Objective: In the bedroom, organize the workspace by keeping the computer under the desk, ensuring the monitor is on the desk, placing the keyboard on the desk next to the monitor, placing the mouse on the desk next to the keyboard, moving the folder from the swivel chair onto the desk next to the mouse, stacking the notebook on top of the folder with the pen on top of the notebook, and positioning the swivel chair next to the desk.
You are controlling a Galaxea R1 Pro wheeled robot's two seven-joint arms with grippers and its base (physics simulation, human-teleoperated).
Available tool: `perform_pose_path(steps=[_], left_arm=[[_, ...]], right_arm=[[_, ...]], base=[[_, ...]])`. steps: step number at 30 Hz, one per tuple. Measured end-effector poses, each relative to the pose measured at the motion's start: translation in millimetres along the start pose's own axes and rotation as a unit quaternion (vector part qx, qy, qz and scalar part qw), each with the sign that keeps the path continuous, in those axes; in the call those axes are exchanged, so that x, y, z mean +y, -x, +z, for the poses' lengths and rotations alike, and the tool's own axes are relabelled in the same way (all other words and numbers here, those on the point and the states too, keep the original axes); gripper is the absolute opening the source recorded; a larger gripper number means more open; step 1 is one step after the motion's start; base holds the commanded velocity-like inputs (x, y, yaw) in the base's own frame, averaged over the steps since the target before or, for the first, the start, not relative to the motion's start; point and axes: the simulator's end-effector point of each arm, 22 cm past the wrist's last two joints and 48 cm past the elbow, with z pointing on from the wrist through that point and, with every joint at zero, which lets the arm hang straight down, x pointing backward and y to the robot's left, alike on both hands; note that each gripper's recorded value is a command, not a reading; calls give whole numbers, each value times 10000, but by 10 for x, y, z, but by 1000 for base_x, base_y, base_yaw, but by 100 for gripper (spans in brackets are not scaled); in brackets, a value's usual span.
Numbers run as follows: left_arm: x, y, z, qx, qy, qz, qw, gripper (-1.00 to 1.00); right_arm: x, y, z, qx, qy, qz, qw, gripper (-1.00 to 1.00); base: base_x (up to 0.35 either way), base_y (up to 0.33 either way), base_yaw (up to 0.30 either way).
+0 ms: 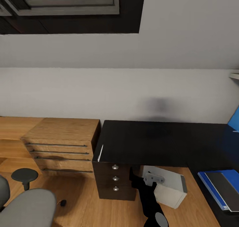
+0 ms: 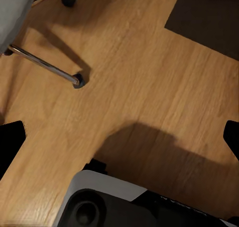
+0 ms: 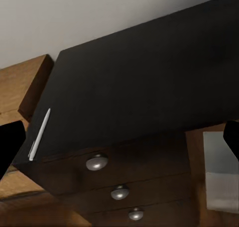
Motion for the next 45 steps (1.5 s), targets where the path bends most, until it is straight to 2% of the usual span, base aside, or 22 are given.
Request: perform_pose_path(steps=[4, 11, 26, 45], left_arm=[[-19, 0, -2, -17, -16, 11, 10000, 100], [-28, 89, -5, -234, -23, -41, 9997, 100], [-28, 93, -4, -258, -19, -42, 9997, 100], [-51, 141, -17, -319, -52, -60, 9995, 100]], right_arm=[[-9, 3, 5, -3, -12, 1, 10000, 100], [-17, -2, 10, -3, -21, 7, 10000, 100], [-28, -11, 16, 3, -29, -1, 10000, 100], [-18, 57, 1, -66, -11, 1, 10000, 100]], base=[[0, 1, 275], [0, 0, 275], [0, 0, 269], [0, 0, 23]])
